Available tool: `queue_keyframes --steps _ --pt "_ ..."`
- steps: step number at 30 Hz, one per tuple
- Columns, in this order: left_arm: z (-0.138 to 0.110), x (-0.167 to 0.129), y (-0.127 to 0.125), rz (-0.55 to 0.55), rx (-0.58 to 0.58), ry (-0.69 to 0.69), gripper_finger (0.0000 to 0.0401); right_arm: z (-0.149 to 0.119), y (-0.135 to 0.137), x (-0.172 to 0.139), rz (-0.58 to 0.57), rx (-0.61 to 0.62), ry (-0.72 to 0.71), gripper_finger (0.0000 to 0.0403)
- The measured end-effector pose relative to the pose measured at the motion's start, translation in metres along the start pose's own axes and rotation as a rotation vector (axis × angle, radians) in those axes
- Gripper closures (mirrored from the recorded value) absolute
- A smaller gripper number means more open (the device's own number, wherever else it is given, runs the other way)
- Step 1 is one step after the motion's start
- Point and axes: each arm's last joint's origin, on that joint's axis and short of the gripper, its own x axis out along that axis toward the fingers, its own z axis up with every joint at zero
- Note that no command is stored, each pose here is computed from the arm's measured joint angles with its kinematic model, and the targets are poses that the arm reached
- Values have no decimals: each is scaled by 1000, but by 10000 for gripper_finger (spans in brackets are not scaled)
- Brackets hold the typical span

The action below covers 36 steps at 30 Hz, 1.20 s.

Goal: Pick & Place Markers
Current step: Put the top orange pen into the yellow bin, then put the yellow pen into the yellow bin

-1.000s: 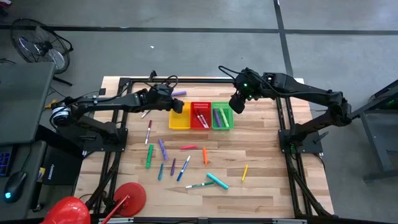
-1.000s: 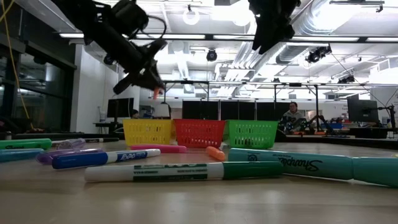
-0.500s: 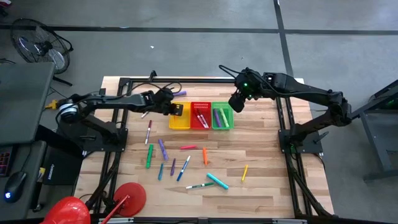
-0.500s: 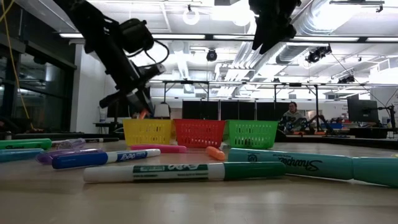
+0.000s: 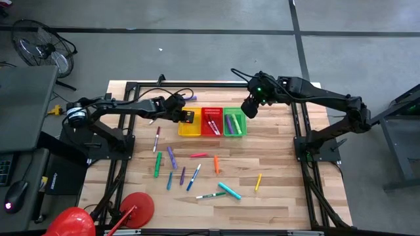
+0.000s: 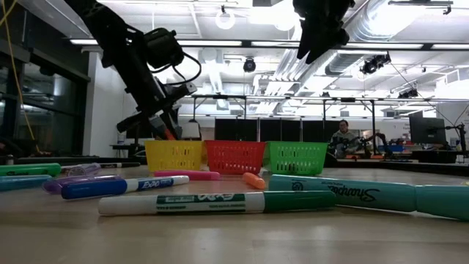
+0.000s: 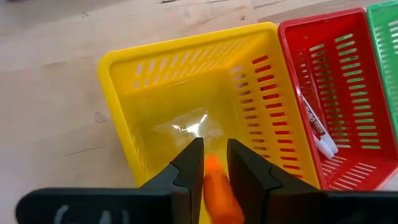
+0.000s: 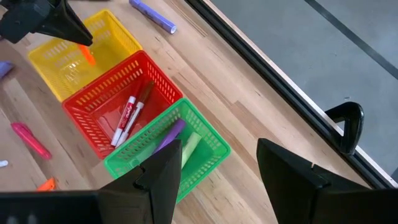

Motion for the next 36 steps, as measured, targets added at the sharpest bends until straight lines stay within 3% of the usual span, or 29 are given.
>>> queue_keyframes --steps 11,22,31,36 --pt "0 0 0 -4 37 -3 326 0 0 0 0 -5 0 206" --pt "14 -7 -17 -80 114 -62 235 0 0 0 0 -8 1 206" --pt "40 -34 -50 -183 277 -144 242 -5 -1 0 -4 -9 56 206" --pt "43 -52 -55 -209 334 -175 250 -7 -2 0 0 11 81 206"
